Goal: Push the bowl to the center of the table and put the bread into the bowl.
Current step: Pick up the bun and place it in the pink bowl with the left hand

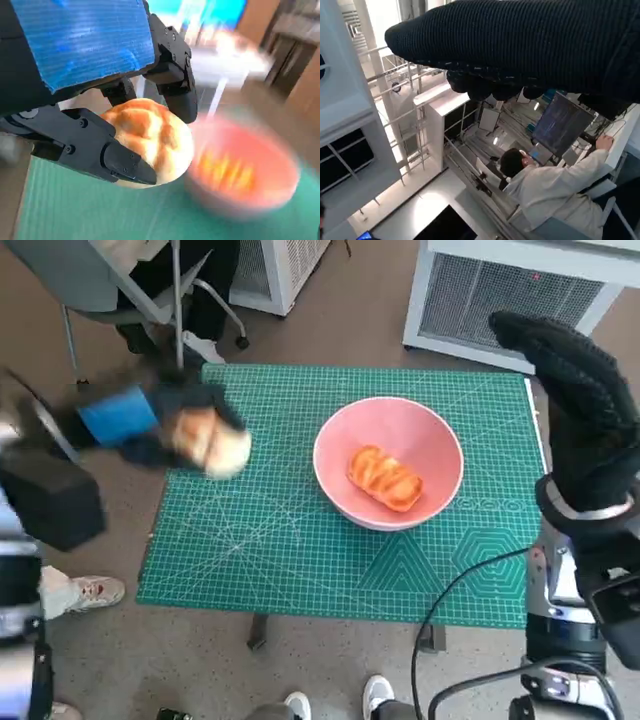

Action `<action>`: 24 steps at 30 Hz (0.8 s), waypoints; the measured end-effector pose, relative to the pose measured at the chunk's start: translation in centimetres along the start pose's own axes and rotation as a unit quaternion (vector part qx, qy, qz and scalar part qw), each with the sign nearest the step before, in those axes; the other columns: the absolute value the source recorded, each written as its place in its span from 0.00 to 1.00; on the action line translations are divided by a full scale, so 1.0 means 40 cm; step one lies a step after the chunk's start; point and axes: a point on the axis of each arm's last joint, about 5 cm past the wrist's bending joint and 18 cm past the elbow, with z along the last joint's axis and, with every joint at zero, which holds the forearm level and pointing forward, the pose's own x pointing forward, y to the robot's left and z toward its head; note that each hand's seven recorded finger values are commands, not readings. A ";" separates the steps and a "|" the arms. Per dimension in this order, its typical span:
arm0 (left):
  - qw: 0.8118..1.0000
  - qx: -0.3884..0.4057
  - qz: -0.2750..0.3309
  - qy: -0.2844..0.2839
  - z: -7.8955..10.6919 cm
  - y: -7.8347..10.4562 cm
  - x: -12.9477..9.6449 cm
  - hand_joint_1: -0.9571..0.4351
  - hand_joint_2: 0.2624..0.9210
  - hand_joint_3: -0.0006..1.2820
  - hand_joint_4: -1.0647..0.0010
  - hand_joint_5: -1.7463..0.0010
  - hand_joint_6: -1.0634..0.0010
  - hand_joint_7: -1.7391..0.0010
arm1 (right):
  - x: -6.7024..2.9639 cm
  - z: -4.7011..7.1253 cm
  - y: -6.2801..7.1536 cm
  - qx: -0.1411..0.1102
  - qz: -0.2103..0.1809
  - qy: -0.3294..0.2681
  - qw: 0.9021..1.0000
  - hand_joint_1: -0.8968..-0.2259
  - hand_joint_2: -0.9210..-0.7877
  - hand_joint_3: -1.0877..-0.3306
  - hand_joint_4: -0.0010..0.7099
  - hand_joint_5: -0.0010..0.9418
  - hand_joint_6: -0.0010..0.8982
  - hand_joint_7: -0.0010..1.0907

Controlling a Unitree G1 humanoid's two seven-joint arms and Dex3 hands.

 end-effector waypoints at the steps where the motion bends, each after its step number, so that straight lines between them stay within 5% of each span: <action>1: 1.000 0.004 0.004 -0.009 0.006 0.004 0.012 0.69 1.00 0.09 0.46 0.26 0.40 0.33 | 0.000 -0.001 0.000 0.000 0.000 0.000 1.000 0.44 0.00 0.48 0.41 0.00 0.00 0.61; 13: 0.995 0.026 -0.028 -0.097 0.066 -0.002 0.196 0.69 1.00 0.06 0.42 0.37 0.35 0.29 | 0.014 -0.008 0.003 0.000 0.002 -0.005 1.000 0.44 0.00 0.48 0.41 0.00 0.00 0.60; 24: 0.993 0.030 -0.086 -0.075 0.081 -0.079 0.321 0.69 1.00 0.10 0.46 0.34 0.44 0.23 | 0.017 -0.006 0.005 0.001 0.003 -0.008 1.000 0.44 0.00 0.48 0.41 0.00 0.00 0.59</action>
